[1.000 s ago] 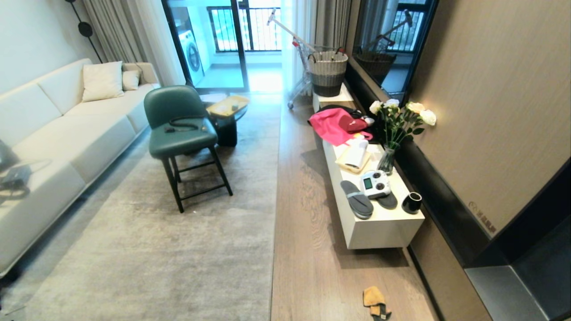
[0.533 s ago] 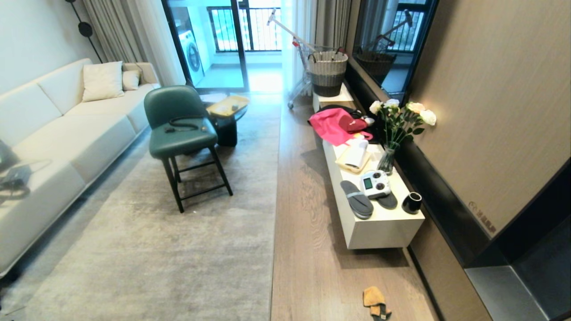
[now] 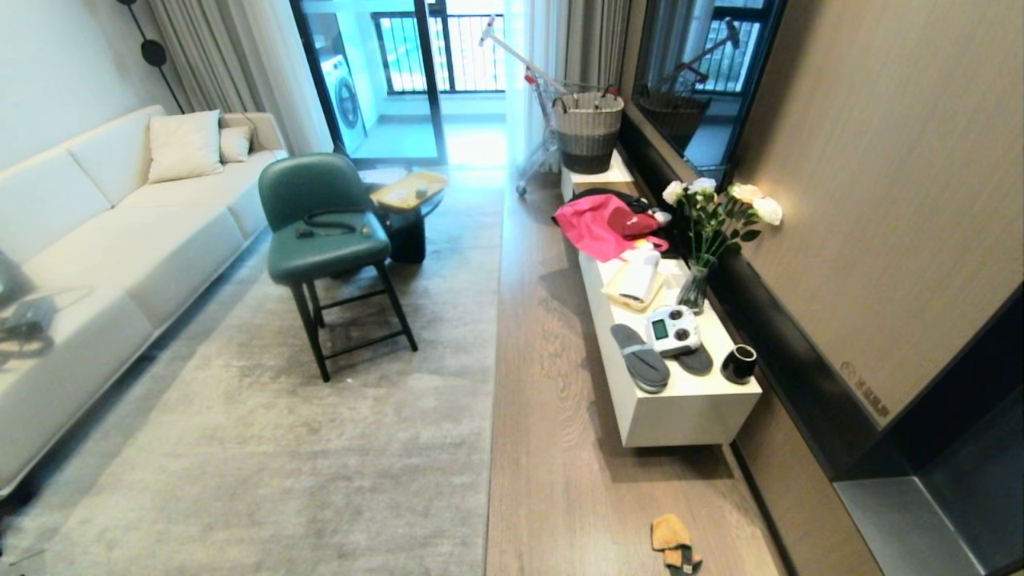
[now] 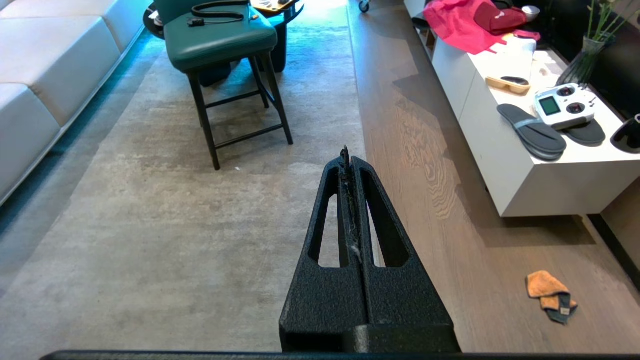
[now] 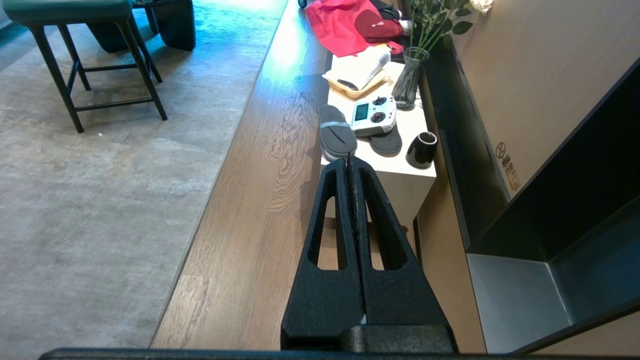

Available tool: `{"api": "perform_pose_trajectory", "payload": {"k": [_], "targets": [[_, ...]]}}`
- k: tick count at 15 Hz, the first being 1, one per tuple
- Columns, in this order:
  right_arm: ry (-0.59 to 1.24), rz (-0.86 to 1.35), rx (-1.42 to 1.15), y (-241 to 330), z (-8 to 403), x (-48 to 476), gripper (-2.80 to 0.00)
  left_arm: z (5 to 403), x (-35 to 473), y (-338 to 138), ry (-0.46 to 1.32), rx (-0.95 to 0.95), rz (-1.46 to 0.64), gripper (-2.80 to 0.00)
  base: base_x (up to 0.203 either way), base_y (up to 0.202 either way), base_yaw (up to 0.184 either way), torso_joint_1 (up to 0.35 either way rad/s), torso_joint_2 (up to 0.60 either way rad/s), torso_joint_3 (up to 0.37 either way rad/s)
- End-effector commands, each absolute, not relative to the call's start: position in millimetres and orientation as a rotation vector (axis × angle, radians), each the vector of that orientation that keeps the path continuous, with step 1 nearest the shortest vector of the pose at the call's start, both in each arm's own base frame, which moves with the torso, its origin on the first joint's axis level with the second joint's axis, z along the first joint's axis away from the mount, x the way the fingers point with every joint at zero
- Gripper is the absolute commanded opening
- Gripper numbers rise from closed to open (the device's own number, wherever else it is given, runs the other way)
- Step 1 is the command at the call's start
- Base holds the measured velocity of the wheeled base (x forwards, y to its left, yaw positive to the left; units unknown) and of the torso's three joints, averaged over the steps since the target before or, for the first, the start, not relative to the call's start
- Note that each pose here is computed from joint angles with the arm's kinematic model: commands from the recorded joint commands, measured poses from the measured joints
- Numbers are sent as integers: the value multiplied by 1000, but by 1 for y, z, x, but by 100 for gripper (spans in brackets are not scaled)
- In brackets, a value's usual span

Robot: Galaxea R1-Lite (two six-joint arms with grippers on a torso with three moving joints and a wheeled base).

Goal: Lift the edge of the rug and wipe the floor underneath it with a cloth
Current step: Pick up the rag

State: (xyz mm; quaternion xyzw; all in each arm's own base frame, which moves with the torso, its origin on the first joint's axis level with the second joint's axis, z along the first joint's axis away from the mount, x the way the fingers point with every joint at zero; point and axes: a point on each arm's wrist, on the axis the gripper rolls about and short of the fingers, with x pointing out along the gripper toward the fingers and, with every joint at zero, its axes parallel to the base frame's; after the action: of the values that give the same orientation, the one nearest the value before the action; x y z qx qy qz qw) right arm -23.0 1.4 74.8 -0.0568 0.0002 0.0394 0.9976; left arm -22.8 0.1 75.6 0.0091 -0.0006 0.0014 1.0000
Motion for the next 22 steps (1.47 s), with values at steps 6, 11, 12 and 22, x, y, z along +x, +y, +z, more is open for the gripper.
{"api": "perform_pose_trajectory", "payload": {"k": [6,11,12,22], "targets": [[2,80,-115,1,75,-23,-280,76,-23,0,-2,18,2,-280,0,0,0,-65,147,80],[3,80,-115,1,75,-23,-280,76,-23,0,-2,18,3,-280,0,0,0,-76,178,100],[2,80,-115,1,75,-23,-280,76,-23,0,-2,18,3,-280,0,0,0,-85,210,113],[3,80,-113,1,75,-23,-280,76,-23,0,-2,18,3,-280,0,0,0,-122,276,156]]}}
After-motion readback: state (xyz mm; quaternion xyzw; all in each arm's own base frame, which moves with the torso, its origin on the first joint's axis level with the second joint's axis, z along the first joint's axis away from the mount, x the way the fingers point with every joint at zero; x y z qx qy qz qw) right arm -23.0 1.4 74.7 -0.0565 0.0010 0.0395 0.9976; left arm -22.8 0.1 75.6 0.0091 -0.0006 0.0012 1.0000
